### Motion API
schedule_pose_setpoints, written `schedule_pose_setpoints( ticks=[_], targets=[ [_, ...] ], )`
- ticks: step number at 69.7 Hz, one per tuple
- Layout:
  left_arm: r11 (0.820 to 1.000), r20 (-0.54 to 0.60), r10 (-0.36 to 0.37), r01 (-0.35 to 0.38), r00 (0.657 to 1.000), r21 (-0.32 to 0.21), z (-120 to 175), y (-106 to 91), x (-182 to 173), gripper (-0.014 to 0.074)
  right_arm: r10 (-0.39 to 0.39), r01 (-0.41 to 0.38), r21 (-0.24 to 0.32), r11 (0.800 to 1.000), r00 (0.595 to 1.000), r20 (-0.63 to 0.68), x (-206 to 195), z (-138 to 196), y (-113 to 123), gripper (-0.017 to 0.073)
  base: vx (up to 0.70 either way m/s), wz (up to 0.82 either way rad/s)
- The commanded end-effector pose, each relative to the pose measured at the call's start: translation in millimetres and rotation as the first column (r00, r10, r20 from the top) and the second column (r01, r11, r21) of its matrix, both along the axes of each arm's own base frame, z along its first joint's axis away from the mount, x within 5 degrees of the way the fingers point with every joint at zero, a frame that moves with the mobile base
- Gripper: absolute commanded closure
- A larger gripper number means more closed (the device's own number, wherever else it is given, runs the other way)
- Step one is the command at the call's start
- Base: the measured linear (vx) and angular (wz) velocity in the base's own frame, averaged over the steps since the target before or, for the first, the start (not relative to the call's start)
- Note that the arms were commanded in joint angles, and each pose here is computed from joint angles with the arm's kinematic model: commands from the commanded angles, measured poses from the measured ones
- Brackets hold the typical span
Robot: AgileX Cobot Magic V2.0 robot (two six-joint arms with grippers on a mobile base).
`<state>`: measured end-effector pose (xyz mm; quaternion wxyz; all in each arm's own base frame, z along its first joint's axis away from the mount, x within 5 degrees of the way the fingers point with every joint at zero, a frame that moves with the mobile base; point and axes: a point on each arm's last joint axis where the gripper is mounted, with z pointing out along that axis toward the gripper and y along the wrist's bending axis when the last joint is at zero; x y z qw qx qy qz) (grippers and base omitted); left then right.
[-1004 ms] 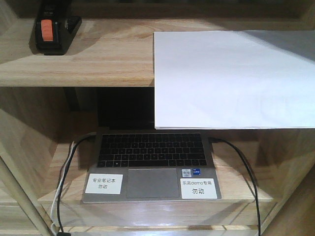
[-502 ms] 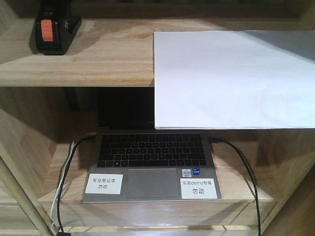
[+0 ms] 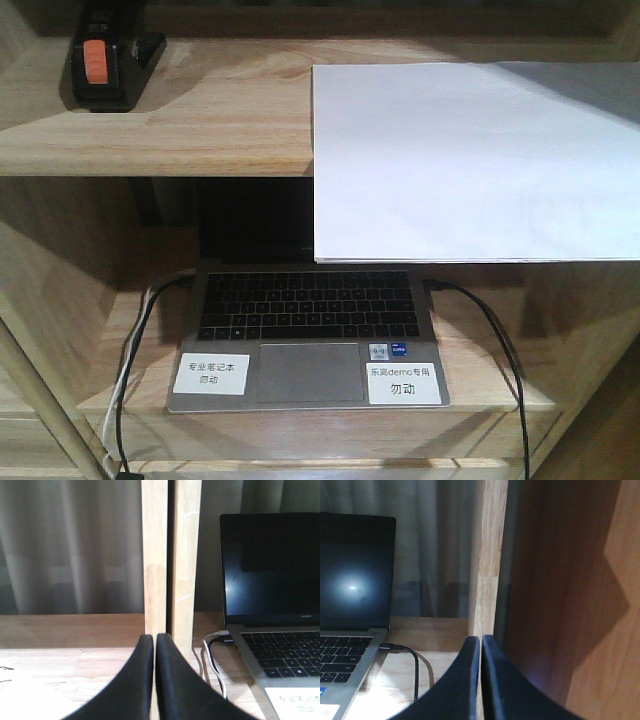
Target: Grab stapler and paper to desk for stapling
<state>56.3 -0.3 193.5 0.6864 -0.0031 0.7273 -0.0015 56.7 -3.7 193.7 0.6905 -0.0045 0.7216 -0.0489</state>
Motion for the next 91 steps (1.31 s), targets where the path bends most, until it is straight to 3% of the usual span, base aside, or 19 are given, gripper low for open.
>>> schedule_pose_setpoints(
  ticks=[1,19,30,36,47,59,66,76,85,91],
  targets=[
    [1.0,0.078,0.005,-0.004,0.997,-0.019,4.2,0.4,-0.6,0.06,-0.005,0.007,-0.019,1.0,0.994,0.105,-0.5,9.1,-0.3,0.0565,0.0,0.0],
    [1.0,0.106,0.008,-0.006,0.994,-0.016,6.8,0.7,-0.7,0.06,-0.004,0.007,-0.022,1.0,0.989,0.145,-0.8,12.8,-0.2,0.0565,0.0,0.0],
    [1.0,0.249,0.022,-0.016,0.968,-0.023,19.9,1.9,-2.3,0.06,-0.002,0.008,-0.027,1.0,0.973,0.233,-2.1,21.5,-0.1,0.0565,0.0,0.0],
    [0.999,0.413,0.037,-0.029,0.91,-0.026,35.0,3.4,-6.7,0.06,0.002,0.011,-0.034,0.999,0.939,0.344,-4.8,32.0,0.2,0.0565,0.0,0.0],
    [0.999,0.639,0.055,-0.043,0.768,-0.034,68.3,5.0,-20.8,0.06,0.007,0.017,-0.043,0.999,0.867,0.498,-14.9,66.5,1.0,0.0565,0.0,0.0],
    [0.999,0.708,0.044,-0.029,0.704,-0.033,126.8,3.8,-42.8,0.06,0.014,0.025,-0.052,0.998,0.766,0.643,-39.0,124.1,2.7,0.0565,0.0,0.0],
    [0.999,0.716,0.032,-0.025,0.697,-0.02,168.2,2.5,-58.0,0.06,0.018,0.03,-0.055,0.998,0.713,0.701,-55.7,158.5,3.8,0.0565,0.0,0.0],
    [1.0,0.7,0.015,-0.029,0.714,0.007,227.4,1.0,-70.0,0.06,0.017,0.027,-0.048,0.999,0.68,0.733,-71.8,211.1,4.7,0.0565,0.0,0.0],
    [1.0,0.669,0.004,-0.017,0.743,0.013,273.0,0.0,-69.3,0.06,0.012,0.01,-0.026,1.0,0.702,0.712,-69.0,256.0,4.3,0.0565,0.0,0.0],
    [1.0,0.612,-0.005,-0.008,0.791,0.019,295.8,-0.8,-59.5,0.06,0.009,-0.015,0.004,1.0,0.76,0.649,-57.8,280.4,3.7,0.0565,0.0,0.0]
  ],
)
